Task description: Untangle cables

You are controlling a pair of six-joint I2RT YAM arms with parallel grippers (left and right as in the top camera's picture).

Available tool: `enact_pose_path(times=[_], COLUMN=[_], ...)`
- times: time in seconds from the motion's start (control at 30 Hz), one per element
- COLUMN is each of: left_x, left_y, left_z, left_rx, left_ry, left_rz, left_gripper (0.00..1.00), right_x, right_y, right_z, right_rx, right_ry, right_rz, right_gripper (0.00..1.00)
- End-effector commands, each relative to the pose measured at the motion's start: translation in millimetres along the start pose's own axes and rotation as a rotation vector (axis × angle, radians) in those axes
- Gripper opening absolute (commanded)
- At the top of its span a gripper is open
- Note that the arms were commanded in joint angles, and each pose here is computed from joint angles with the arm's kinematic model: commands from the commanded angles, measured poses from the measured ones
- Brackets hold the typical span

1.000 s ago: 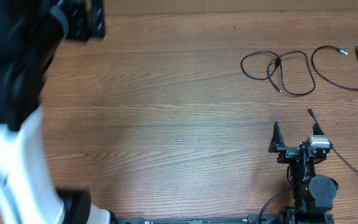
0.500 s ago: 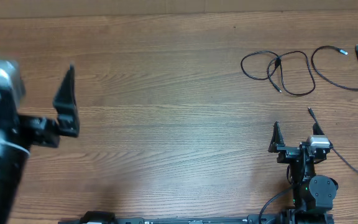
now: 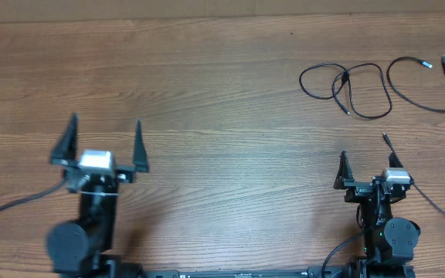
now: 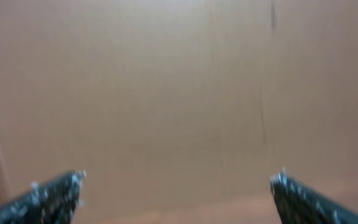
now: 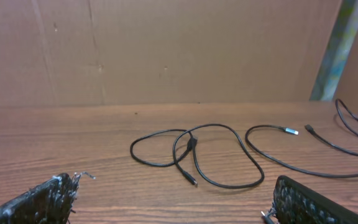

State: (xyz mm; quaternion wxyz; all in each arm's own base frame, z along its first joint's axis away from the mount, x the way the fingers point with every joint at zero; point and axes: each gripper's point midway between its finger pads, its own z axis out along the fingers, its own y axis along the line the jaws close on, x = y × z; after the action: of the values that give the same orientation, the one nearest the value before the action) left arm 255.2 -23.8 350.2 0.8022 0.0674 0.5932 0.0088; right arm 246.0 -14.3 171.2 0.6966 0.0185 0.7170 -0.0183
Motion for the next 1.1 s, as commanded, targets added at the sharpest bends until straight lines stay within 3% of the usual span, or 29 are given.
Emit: enact_pose_path(times=[0.0,0.4,0.77,1.07], left_x=[41,101,92,112], left_y=[-2,-9,-5,-1], left_z=[-14,-28,-46,-49], left_rx=[-0.015,-0.017,-0.031,-0.051], left_ry=[-0.035,0.014,-0.011,0.069], left_rz=[-0.122,-0.141,-0.135,-0.132], left_gripper=[1.00,1.00,1.00,0.99], right_x=[2,2,2,2], right_y=[0,0,0,0], right_z=[0,0,0,0], right_rx=[0.000,0.000,0.000,0.000], right_ry=[-0.005,-0.005,-0.005,-0.005], right_rz=[0.007,0.007,0.007,0.007], right_gripper=[1.00,1.00,1.00,1.00])
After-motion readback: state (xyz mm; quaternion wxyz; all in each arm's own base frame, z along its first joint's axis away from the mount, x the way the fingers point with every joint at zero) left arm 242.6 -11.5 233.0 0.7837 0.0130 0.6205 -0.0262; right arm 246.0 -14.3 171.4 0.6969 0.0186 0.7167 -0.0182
